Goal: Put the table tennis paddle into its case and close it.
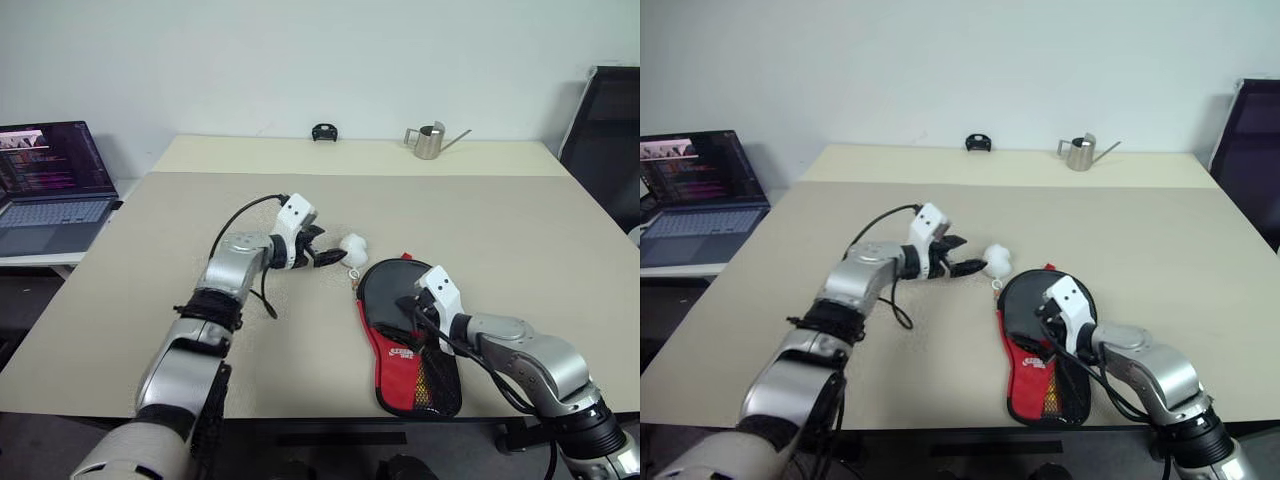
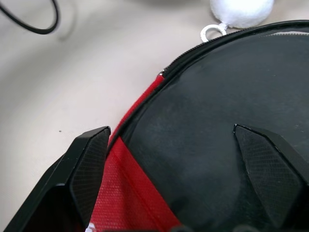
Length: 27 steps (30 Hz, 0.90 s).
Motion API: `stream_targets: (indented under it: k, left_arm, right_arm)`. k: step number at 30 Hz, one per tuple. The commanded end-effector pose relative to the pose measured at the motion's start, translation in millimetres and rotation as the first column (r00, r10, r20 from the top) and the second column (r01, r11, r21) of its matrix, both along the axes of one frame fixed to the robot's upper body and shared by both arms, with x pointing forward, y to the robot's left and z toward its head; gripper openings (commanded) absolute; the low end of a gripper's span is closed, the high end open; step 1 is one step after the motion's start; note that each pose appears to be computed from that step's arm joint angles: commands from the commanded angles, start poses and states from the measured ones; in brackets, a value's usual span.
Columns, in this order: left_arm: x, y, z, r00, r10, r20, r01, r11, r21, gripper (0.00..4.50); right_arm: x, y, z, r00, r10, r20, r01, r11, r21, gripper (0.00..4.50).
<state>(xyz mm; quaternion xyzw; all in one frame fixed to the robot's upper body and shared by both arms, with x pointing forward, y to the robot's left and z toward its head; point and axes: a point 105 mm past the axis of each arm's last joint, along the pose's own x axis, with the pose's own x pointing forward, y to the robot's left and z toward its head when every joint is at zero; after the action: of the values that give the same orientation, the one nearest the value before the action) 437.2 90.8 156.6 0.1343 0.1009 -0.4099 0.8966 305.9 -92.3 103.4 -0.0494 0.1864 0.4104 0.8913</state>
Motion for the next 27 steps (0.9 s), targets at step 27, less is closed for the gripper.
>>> stream_targets:
  k: [27]
  left_arm:
    - [5,-59,-51,0.982,0.102,-0.159,-0.097,0.995,0.039,3.3]
  right_arm:
    - [9,6,12,0.99,-0.122,0.073,0.118,0.991,0.06,4.5]
